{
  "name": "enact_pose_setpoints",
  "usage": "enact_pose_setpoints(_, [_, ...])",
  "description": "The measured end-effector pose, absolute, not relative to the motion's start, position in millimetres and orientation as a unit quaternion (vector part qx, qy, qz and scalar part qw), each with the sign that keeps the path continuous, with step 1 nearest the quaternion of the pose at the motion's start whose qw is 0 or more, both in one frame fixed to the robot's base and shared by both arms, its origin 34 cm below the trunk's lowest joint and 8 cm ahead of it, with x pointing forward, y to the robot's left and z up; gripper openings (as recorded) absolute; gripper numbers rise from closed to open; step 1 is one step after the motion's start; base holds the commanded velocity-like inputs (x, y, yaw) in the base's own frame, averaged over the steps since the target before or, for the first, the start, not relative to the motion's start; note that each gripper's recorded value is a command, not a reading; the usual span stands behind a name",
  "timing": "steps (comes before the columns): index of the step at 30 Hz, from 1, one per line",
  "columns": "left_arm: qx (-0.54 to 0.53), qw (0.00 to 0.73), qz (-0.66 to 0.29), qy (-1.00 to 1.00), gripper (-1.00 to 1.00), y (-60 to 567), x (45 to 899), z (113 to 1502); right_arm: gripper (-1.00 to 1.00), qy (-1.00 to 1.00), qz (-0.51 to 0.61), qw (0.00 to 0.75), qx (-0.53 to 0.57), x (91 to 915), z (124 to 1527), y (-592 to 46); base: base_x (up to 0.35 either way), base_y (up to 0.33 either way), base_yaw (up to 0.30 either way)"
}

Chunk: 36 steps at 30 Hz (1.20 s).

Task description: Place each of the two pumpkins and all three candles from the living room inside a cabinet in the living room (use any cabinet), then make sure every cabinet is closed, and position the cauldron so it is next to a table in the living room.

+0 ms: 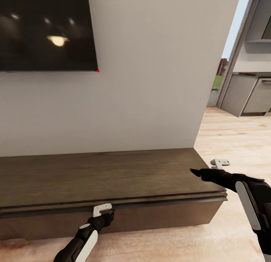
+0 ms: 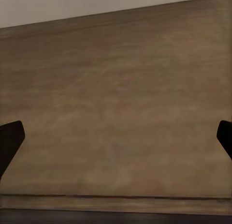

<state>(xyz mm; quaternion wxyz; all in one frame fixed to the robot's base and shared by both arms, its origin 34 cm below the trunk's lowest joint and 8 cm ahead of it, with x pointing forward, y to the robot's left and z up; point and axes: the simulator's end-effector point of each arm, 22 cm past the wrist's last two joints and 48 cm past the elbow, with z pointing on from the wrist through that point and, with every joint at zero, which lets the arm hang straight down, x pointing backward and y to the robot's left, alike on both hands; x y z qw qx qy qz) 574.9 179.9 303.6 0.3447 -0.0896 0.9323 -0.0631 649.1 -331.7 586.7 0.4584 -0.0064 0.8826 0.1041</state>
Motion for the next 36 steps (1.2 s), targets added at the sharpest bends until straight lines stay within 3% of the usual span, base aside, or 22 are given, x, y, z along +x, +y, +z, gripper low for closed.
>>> enact_pose_setpoints(28, [-0.092,0.348,-0.060,0.931,1.00,181.6,575.8,304.2,1.00,0.883,0.104,0.458,-0.006,649.1,586.3,-331.7,0.025,0.001,0.000])
enact_pose_setpoints(36, [-0.089,0.351,-0.060,0.930,1.00,180.4,577.9,306.5,1.00,0.883,0.104,0.457,-0.006,648.6,584.9,-331.9,-0.212,0.000,0.000])
